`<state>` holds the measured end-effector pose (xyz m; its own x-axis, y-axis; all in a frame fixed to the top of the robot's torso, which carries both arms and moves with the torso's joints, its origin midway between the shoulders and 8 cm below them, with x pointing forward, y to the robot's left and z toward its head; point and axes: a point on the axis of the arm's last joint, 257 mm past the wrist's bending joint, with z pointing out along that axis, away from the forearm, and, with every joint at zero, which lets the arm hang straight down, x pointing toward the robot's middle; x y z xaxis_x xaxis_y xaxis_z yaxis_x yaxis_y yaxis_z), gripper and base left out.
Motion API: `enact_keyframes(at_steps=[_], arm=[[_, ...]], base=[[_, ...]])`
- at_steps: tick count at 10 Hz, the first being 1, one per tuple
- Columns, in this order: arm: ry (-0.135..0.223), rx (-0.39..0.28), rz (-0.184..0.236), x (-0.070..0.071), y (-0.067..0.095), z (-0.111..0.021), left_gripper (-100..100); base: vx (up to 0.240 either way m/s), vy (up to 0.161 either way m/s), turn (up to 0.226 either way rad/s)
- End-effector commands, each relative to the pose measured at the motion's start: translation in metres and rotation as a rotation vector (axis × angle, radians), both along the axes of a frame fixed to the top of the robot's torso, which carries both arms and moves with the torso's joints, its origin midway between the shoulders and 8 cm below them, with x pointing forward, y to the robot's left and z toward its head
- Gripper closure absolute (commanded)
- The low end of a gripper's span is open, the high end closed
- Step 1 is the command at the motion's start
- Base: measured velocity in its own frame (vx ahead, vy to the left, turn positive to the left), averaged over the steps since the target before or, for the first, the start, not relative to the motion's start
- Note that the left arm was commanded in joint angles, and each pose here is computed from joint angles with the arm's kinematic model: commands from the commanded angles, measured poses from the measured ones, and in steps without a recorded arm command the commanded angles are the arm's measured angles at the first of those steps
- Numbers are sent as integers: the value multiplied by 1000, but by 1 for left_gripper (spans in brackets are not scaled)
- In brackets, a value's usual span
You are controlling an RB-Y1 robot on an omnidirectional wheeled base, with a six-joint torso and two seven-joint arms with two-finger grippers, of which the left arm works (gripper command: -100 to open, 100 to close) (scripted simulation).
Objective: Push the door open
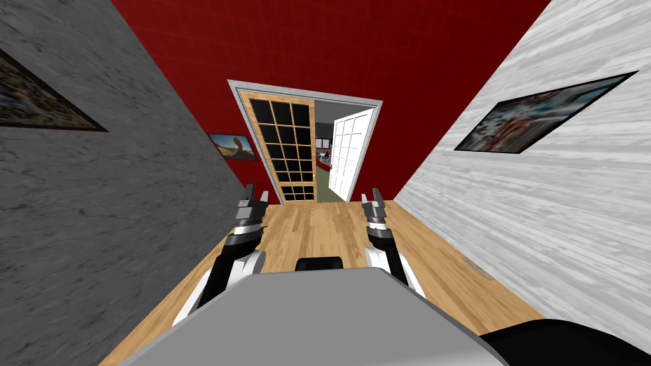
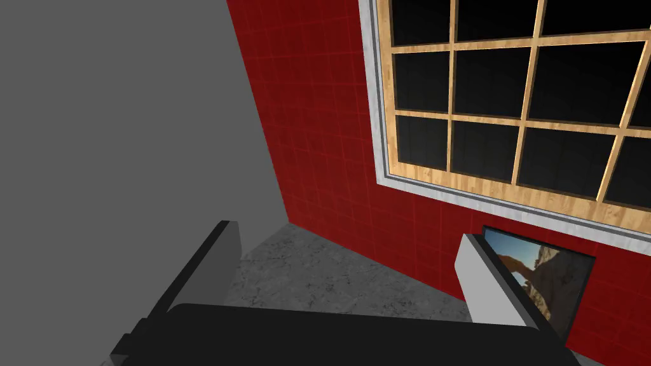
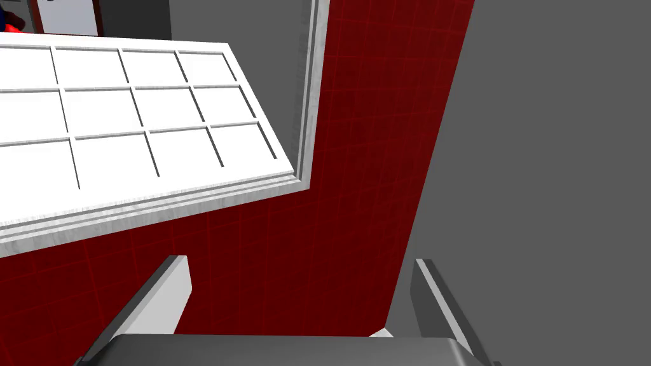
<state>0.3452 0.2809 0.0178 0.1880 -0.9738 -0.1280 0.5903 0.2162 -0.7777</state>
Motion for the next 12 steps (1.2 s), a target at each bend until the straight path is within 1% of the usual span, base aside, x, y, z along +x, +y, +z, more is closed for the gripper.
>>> enact_keyframes(at_steps=[1,4,7,11,12], arm=[[8,-31,-24,5,2,-9,-100],[22,-86,-60,13,5,-24,-100],[39,-166,-105,24,10,-45,-100],[53,-234,-138,32,15,-62,-100],[59,-269,-154,36,18,-71,-100]], base=[[143,-36,-99],[77,13,-74],[109,21,-91],[85,6,-63],[85,3,-111]])
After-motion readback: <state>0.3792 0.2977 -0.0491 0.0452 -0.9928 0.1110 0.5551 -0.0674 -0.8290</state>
